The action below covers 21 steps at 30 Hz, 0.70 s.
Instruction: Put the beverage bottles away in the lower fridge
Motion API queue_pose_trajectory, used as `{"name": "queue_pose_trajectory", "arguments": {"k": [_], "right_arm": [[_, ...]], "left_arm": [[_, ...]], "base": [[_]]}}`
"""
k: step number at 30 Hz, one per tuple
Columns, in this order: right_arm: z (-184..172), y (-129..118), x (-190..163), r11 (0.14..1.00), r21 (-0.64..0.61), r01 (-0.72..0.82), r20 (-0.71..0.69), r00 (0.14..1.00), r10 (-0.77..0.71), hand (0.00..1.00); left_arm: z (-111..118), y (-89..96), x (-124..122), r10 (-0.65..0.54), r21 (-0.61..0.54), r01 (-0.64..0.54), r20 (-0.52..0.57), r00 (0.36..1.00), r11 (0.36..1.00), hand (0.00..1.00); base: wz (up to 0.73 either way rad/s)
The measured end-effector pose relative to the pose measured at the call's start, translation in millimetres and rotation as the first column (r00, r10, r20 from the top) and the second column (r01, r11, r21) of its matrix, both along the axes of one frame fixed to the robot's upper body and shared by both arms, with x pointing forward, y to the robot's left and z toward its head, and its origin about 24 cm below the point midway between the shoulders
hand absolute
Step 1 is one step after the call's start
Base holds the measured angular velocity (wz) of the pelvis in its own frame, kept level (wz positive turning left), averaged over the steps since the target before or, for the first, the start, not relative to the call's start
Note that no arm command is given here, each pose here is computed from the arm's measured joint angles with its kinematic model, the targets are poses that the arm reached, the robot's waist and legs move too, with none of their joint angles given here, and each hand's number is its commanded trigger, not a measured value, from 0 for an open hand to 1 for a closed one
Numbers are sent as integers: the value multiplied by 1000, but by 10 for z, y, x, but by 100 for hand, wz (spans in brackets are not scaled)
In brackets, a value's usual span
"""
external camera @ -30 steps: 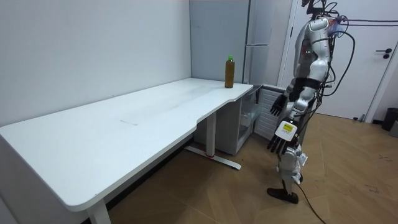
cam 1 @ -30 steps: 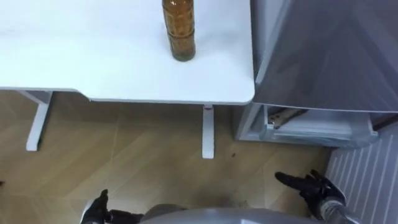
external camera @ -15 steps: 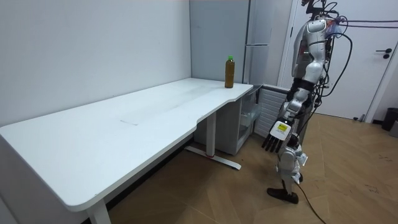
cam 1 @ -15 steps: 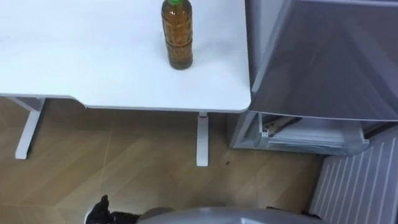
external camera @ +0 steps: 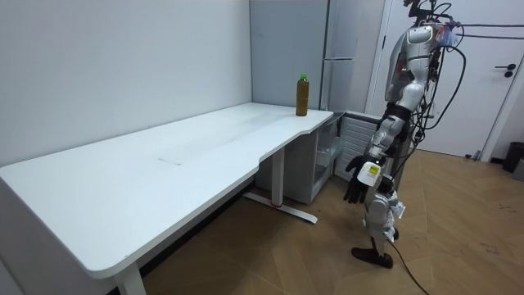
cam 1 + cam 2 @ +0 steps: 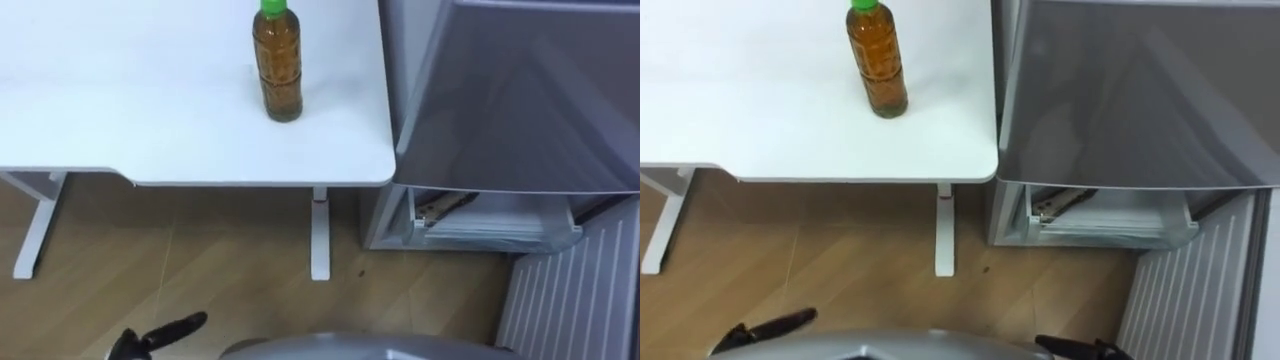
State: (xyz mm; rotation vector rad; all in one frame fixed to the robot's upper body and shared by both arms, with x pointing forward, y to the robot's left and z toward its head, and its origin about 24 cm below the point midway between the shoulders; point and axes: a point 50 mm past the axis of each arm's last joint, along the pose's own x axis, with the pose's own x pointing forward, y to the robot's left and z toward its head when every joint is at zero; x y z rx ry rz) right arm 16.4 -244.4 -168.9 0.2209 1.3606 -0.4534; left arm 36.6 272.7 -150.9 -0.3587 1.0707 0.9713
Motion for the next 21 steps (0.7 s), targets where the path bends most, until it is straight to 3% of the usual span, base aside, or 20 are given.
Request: {"name": "queue_pose_trajectory", "arguments": {"k": [5, 11, 19, 21], "right_arm": [[16, -35, 39, 998, -31, -60, 6, 998, 61, 0], [33, -62, 40, 992, -63, -113, 13, 993, 114, 0], [46, -64, 92, 983, -82, -167, 37, 985, 170, 0], [48, -42, 132, 981, -85, -177, 53, 982, 181, 0]], "left_arm": [[174, 189, 198, 155, 111, -164, 85, 984, 980, 0], [496, 356, 567, 171, 296, -233, 220, 960, 926, 0], [987, 398, 982, 30, 530, -230, 359, 933, 816, 0], [1225, 397, 1121, -37, 596, -250, 426, 904, 763, 0]], "base": [[-4], [-1], [-1], [0]]}}
